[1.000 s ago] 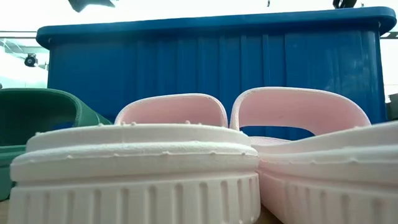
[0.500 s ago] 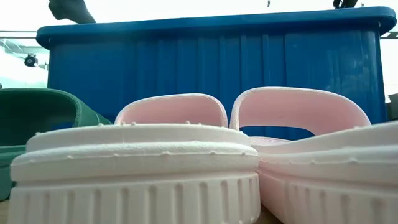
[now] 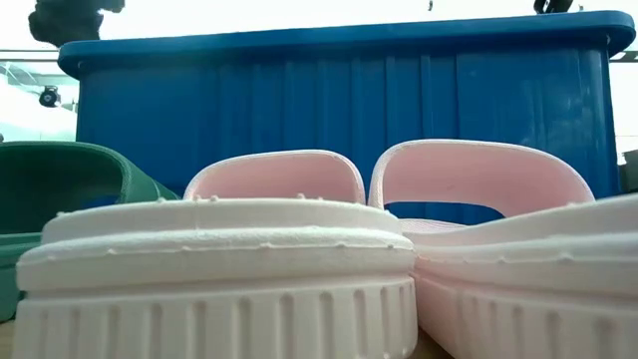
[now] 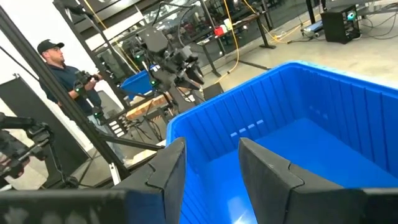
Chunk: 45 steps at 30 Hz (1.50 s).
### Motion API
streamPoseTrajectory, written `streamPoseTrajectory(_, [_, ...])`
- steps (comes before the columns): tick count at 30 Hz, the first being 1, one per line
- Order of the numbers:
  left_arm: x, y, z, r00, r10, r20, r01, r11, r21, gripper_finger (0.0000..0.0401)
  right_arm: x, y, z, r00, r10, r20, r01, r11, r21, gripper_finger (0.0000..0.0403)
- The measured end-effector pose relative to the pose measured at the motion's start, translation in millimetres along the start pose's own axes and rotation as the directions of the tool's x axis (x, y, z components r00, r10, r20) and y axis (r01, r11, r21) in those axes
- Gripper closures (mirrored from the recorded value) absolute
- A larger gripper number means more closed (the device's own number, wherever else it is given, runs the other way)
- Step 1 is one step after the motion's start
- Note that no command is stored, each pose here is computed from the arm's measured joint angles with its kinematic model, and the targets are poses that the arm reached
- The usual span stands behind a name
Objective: Pick and place slides into bin
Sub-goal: Put the black slipper into the blue bin
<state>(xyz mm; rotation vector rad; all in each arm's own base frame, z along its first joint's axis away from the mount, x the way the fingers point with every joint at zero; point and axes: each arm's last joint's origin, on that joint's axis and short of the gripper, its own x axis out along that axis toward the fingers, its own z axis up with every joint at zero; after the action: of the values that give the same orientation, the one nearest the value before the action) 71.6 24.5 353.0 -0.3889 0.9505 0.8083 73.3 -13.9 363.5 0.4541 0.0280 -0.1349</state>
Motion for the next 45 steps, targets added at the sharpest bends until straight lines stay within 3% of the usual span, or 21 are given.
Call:
streamPoseTrajectory(5, [4, -2, -1, 0.996, 0.001, -0.084, -0.006, 0.999, -0.050, 0.0254, 0, 0, 0, 1.000, -0.001, 0.000, 0.001, 1.000, 0.000, 0.0264])
streamPoseTrajectory(8, [4, -3, -1, 0.996, -0.005, -0.093, -0.008, 0.990, -0.140, 0.0254, 0, 0, 0, 1.000, -0.007, 0.001, 0.007, 1.000, 0.000, 0.0264])
streamPoseTrajectory(16, [22, -6, -9, 0.987, 0.039, -0.157, -0.098, 0.916, -0.388, 0.0254, 5, -2, 0, 0.998, -0.065, 0.009, 0.065, 0.998, 0.001, 0.0264])
streamPoseTrajectory(19, [35, -8, -16, 0.976, 0.067, -0.205, -0.149, 0.895, -0.420, 0.0254, 7, -3, 0, 0.998, -0.069, 0.000, 0.069, 0.998, 0.002, 0.0264])
streamPoseTrajectory(23, [47, -9, -21, 0.958, 0.066, -0.280, -0.171, 0.913, -0.371, 0.0254, 9, -4, -1, 0.997, -0.075, -0.013, 0.075, 0.997, 0.002, 0.0264])
streamPoseTrajectory(31, [66, 1, -7, 0.923, 0.137, -0.360, -0.250, 0.925, -0.288, 0.0254, 11, -4, -2, 0.997, -0.077, -0.022, 0.077, 0.997, 0.006, 0.0264])
streamPoseTrajectory(37, [79, 17, 11, 0.914, 0.097, -0.394, -0.193, 0.958, -0.212, 0.0254, 11, -4, -2, 0.997, -0.077, -0.027, 0.078, 0.997, 0.010, 0.0264])
streamPoseTrajectory(42, [81, 26, 21, 0.900, 0.032, -0.435, -0.059, 0.997, -0.049, 0.0254, 11, -4, -2, 0.997, -0.070, -0.030, 0.071, 0.997, 0.011, 0.0264])
streamPoseTrajectory(45, [83, 30, 27, 0.889, 0.032, -0.457, 0.015, 0.995, 0.098, 0.0254, 11, -4, -3, 0.997, -0.071, -0.032, 0.072, 0.997, 0.011, 0.0264])
